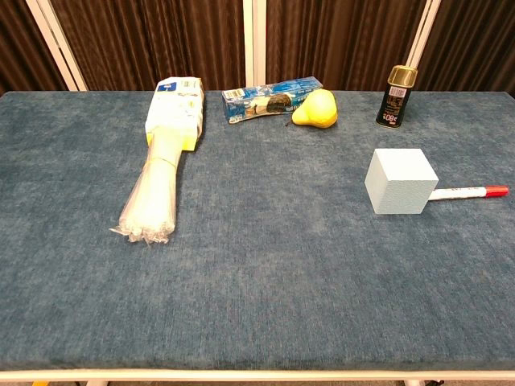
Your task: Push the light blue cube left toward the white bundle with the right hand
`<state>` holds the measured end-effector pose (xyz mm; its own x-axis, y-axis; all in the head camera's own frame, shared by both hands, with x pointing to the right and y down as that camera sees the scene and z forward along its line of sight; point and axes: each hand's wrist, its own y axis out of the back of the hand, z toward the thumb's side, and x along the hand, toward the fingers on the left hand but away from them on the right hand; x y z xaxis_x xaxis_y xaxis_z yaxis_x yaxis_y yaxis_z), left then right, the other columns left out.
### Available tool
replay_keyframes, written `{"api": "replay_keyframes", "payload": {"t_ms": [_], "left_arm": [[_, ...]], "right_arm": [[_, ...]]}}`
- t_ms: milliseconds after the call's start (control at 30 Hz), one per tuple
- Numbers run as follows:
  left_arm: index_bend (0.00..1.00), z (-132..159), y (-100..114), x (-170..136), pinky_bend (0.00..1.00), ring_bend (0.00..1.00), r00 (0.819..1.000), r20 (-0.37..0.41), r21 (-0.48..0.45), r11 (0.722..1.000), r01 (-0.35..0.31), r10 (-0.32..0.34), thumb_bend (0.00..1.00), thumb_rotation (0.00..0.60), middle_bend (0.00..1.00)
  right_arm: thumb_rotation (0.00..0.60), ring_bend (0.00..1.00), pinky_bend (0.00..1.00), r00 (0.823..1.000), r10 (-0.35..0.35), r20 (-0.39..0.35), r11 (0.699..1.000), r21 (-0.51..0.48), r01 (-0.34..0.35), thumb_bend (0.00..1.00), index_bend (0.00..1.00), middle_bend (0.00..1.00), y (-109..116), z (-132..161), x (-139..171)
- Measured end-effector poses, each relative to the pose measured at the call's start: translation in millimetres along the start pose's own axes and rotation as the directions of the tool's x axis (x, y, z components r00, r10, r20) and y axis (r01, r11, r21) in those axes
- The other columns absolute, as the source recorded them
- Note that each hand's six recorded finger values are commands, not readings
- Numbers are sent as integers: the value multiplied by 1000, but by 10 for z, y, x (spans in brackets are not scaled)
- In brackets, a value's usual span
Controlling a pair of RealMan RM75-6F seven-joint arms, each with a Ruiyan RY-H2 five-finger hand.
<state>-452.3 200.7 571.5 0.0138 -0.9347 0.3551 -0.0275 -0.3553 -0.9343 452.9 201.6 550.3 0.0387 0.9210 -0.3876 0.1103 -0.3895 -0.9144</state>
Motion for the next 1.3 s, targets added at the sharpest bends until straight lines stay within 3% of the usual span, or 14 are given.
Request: {"api": "replay_keyframes", "payload": {"t_ms": [467,700,933,1300], "left_arm": [[172,23,-11,0,134,73,1000,6,-1,1000,7,-7,49,600,142],[172,42,-28,4,134,72,1000,10,-4,1000,12,-12,49,600,142],[172,41,-35,4,134,73,1000,10,-8,1000,10,-9,49,600,142],[172,-10,-31,-34,134,72,1000,-12,-6,1000,11,-11,49,600,142]], "right_arm": [[600,0,27,1000,-8,8,1000,0,8,176,45,168,12,-33,37],[600,0,27,999,30,-14,1000,9,-30,176,72,201,-79,6,-32],[600,22,57,989,134,-69,989,76,-128,177,265,310,-340,141,-337],[600,29,83,957,277,-83,945,202,-256,177,309,325,-990,254,-1085]]}}
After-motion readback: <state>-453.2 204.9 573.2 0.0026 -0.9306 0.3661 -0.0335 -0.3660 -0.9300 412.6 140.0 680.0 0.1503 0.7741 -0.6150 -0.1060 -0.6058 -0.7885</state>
